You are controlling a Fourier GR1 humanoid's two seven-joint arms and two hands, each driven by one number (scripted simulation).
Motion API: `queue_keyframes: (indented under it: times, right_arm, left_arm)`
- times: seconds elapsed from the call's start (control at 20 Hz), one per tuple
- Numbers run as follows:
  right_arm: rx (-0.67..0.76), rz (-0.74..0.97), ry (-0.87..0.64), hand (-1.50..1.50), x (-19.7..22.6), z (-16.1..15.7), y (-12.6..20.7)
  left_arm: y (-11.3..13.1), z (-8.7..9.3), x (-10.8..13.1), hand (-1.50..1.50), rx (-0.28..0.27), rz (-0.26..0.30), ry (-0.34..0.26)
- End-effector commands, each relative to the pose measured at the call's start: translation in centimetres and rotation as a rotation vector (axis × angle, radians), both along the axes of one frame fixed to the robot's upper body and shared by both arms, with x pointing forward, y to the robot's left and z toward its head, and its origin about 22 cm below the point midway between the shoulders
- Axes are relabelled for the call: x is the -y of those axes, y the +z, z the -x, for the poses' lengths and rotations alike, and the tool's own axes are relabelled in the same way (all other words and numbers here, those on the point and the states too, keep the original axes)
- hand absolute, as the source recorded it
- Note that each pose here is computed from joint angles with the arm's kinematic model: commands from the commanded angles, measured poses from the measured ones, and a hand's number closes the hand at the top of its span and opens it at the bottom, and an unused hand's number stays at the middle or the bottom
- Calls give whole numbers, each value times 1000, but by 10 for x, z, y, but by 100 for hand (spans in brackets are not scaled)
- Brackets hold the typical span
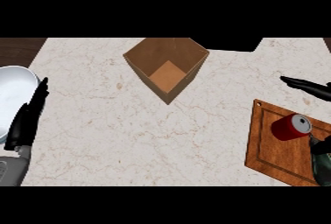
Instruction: Pick the can from the cutting board and place it in the cardboard box
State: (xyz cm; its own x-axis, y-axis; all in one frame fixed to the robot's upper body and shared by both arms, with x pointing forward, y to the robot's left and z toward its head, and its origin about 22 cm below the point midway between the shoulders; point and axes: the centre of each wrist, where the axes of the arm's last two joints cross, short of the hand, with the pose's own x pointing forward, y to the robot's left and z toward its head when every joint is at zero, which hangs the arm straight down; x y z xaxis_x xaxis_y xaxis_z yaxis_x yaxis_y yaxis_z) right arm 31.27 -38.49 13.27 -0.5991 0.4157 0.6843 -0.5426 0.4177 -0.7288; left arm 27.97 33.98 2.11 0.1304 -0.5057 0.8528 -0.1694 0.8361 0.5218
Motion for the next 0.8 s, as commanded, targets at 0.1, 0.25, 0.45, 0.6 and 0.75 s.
queue_keyframes:
  times: [0.1,0.25,0.45,0.6,0.75]
  right_arm:
    - [-27,245,255,-150,9,-5,11]
    - [13,410,279,-150,15,-11,14]
    - [-2,473,341,-150,3,-26,-11]
    - [-7,527,403,-150,-3,-29,-37]
    - [31,563,402,-150,-4,-38,-63]
  left_arm:
    - [-5,-2,6,0,-9,-5,5]
    - [2,-11,12,0,-9,-5,-18]
    - [-1,-7,8,0,-15,-15,-9]
    - [-2,-4,-2,0,-20,-1,18]
    - [-1,2,-8,0,-11,-23,35]
